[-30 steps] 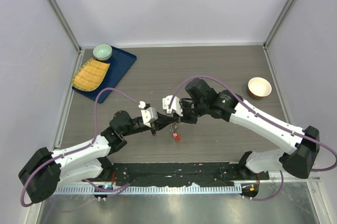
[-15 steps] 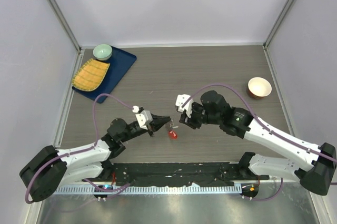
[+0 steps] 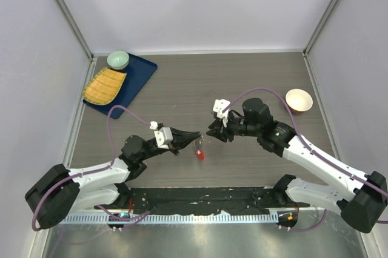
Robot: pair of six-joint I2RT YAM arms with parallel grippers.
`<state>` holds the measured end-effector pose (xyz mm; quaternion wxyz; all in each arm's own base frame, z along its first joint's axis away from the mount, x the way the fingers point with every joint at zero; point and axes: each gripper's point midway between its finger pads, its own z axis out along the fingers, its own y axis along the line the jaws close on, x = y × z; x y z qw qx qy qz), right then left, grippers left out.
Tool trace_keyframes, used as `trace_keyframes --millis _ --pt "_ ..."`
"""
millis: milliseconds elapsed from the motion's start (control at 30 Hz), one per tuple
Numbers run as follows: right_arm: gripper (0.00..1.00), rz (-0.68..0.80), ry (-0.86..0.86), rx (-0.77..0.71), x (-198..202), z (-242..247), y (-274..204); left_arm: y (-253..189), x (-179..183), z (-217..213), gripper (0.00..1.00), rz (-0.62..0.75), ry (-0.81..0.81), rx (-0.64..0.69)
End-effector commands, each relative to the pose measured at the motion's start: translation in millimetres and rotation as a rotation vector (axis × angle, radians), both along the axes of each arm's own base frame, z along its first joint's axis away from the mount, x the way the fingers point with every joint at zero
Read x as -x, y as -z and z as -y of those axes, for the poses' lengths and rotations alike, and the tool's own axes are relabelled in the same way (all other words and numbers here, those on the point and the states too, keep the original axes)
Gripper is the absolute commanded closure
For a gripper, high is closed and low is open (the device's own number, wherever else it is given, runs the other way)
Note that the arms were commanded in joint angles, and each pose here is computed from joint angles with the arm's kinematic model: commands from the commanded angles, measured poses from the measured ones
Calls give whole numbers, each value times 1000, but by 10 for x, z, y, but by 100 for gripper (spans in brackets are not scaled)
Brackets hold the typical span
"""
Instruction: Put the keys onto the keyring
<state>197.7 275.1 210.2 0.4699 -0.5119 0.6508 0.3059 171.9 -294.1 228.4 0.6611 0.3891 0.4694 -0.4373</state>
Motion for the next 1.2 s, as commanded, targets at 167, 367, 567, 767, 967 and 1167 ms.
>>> trace_keyframes --millis 167,367,567,767,967,1167 --pt "68 7 -111 -70 148 20 -370 -561 17 166 100 190 72 113" --pt "69 -21 -127 -41 216 63 -296 -554 26 195 100 191 90 111" --pt "69 -28 -142 -38 246 74 -311 -531 46 184 100 189 94 106" --pt "69 -30 -170 -52 278 43 -362 -536 80 199 100 194 116 102" --pt "72 -41 -203 -59 284 -11 -393 -545 124 203 100 196 139 102" --pt "80 -56 -217 -53 281 -38 -351 -591 150 185 100 206 143 111"
